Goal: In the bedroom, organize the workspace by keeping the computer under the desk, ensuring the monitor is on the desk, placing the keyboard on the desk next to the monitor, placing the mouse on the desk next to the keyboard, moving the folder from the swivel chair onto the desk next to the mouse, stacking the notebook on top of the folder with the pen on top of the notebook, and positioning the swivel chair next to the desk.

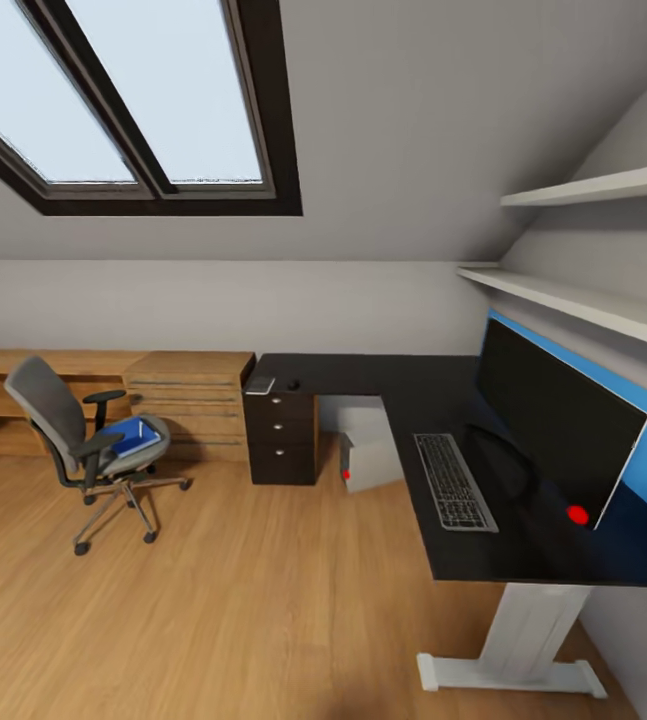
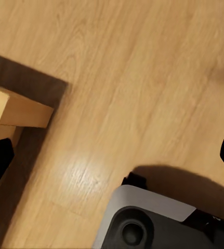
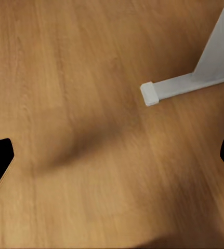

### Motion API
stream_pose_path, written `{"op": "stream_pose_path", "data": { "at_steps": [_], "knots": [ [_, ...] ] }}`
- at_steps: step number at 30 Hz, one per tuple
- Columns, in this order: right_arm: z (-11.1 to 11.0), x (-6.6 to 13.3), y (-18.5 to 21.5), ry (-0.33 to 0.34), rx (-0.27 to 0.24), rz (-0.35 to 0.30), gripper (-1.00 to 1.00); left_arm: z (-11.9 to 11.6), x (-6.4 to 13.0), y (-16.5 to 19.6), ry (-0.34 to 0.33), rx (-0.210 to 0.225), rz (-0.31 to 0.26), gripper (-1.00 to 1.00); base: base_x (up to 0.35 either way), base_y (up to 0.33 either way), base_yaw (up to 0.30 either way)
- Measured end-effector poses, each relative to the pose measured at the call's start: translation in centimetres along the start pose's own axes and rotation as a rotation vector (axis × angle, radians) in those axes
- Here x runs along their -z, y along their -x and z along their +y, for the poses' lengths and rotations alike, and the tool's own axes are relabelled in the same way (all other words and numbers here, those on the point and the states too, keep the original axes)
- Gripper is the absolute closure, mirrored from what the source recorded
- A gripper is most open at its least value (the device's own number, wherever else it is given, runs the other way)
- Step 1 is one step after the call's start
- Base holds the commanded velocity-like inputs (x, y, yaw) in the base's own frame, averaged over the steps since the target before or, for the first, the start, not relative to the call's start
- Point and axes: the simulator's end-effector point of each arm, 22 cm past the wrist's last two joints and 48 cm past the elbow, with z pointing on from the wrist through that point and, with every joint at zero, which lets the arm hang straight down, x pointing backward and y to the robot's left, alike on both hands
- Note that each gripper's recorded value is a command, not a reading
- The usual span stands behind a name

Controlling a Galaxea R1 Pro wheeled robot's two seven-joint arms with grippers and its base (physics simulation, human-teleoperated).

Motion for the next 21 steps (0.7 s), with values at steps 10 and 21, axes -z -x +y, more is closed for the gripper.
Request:
{"op": "stream_pose_path", "data": {
  "at_steps": [10,21],
  "knots": [
    [0.00,0.01,-0.03,0.000,0.002,0.000,-1.00,-0.03,0.01,-0.03,0.000,0.000,0.000,-1.00,0.252,0.203,0.009],
    [0.01,-0.01,-0.04,0.001,0.002,0.001,-1.00,-0.01,-0.01,-0.01,0.000,0.000,0.000,-1.00,0.082,0.047,0.000]
  ]
}}
